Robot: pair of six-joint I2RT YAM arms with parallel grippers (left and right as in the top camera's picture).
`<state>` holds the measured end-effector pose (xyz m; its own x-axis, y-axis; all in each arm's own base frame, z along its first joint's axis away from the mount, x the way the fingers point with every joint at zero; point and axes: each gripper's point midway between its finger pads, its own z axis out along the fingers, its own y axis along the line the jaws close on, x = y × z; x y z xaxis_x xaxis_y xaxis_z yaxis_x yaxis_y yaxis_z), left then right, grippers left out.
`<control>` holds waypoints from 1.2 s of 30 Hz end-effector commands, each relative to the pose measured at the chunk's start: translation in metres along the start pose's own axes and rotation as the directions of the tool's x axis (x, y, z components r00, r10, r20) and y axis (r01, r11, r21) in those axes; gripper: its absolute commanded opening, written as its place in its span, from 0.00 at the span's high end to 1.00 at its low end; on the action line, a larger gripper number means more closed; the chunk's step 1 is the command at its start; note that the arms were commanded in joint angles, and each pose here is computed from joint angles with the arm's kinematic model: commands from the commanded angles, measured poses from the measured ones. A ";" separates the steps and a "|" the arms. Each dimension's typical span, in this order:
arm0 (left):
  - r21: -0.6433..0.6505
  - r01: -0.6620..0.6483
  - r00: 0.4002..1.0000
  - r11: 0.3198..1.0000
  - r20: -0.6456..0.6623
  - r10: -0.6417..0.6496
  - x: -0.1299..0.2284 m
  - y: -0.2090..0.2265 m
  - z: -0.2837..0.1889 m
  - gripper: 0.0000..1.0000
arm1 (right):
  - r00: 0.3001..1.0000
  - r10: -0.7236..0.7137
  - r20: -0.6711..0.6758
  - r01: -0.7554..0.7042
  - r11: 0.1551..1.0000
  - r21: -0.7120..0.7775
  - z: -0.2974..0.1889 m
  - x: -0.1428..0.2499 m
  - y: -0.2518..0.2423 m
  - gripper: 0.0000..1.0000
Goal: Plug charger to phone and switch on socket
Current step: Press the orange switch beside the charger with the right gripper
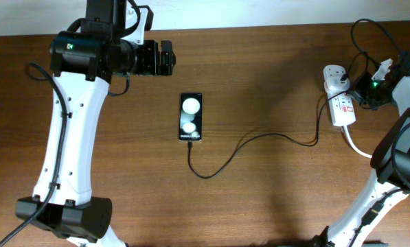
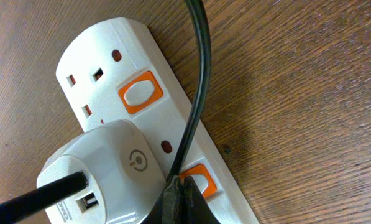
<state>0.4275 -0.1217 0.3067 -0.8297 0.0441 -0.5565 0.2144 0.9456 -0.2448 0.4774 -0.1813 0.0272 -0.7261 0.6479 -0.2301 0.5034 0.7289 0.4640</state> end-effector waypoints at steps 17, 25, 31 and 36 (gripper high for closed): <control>-0.007 -0.019 0.999 1.000 0.038 0.019 -0.005 0.000 -0.015 0.01 | 0.989 0.026 -0.145 -0.023 1.000 0.020 0.033 0.052 0.009 0.96; -0.007 -0.019 0.999 1.000 0.038 0.020 -0.005 0.000 -0.015 0.01 | 0.998 -0.032 0.058 0.027 0.996 0.084 -0.105 0.016 0.023 0.96; -0.007 -0.019 0.999 1.000 0.038 0.019 -0.005 0.000 -0.015 0.01 | 0.972 -0.164 0.166 0.158 0.986 0.048 -0.196 0.036 0.077 0.95; -0.007 -0.019 0.999 1.000 0.038 0.020 -0.005 0.000 -0.015 0.01 | 0.888 -0.407 0.215 0.404 0.913 0.059 -0.262 0.098 0.142 0.91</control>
<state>0.4276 -0.1217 0.3068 -0.8295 0.0440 -0.5568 0.2143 0.9457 -0.2445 0.3748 -0.0994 0.2531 -0.7619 0.4430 -0.4726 0.3029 0.8885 0.3446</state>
